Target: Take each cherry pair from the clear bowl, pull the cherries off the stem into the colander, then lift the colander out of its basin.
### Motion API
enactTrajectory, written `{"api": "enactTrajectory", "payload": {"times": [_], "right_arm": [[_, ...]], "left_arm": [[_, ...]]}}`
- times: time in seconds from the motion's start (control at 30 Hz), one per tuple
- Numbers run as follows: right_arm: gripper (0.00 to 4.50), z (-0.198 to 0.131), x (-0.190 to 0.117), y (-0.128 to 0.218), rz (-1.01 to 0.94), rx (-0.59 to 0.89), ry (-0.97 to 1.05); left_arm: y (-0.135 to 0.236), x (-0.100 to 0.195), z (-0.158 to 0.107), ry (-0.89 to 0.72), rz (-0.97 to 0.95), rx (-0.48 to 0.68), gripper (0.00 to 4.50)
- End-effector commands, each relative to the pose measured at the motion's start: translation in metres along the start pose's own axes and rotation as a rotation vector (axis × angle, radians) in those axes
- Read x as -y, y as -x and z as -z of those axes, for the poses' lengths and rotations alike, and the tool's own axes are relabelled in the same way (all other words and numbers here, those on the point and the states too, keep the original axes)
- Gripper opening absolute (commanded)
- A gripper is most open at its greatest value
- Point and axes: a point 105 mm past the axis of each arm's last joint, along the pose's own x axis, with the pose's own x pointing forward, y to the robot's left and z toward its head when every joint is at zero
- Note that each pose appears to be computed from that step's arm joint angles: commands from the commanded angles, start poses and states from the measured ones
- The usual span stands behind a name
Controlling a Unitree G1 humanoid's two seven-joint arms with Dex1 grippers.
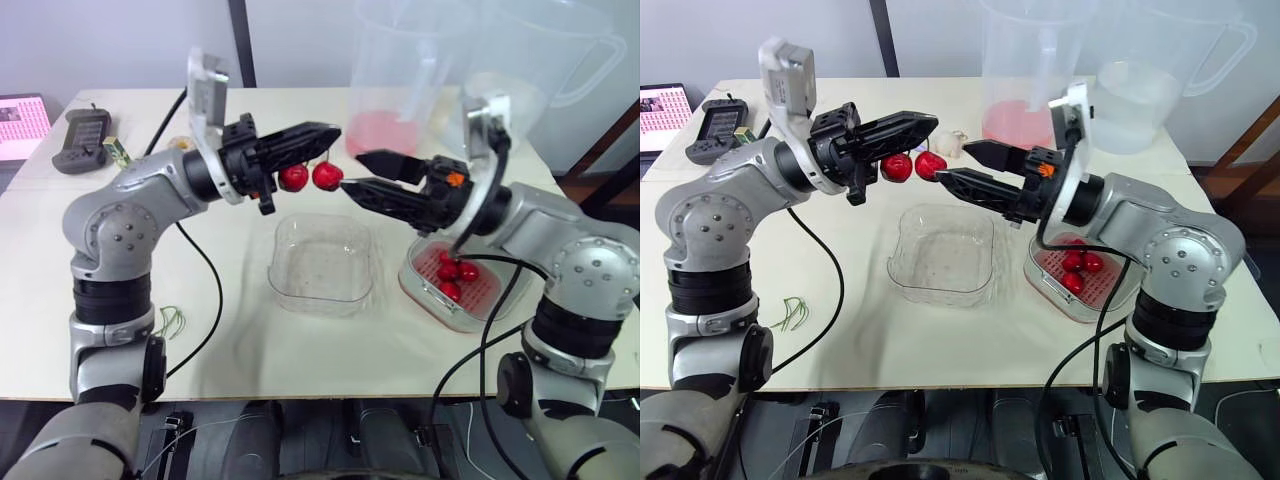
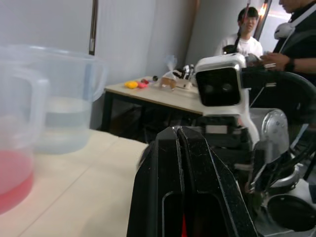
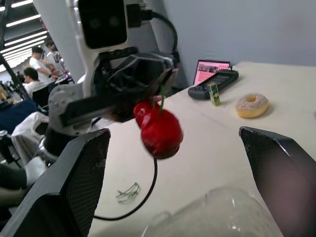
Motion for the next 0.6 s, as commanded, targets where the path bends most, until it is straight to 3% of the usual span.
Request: {"api": "enactTrajectory", "payload": {"times": [0.03,0.23,0.33,0.47,0.6], "right_arm": [[4.47,-0.008,-0.005,-0.007,-0.024,0.032,0.016],[4.47,-0.001,-0.014,-0.015,-0.074,0.016,-0.034],[3.62,0.001,-0.015,-0.016,-0.074,0.01,-0.044],[1.73,0.003,-0.015,-0.018,-0.072,0.005,-0.051],[1.73,0.004,-0.015,-0.019,-0.066,-0.001,-0.049]], "left_arm": [[-0.001,0.012,-0.006,-0.017,0.034,0.013,0.0],[-0.003,0.012,-0.006,-0.013,0.029,0.018,0.0],[-0.002,0.013,-0.005,-0.003,0.025,0.017,0.0],[-0.002,0.013,-0.004,0.001,0.023,0.016,0.0],[-0.002,0.013,-0.004,-0.002,0.023,0.018,0.0]]}}
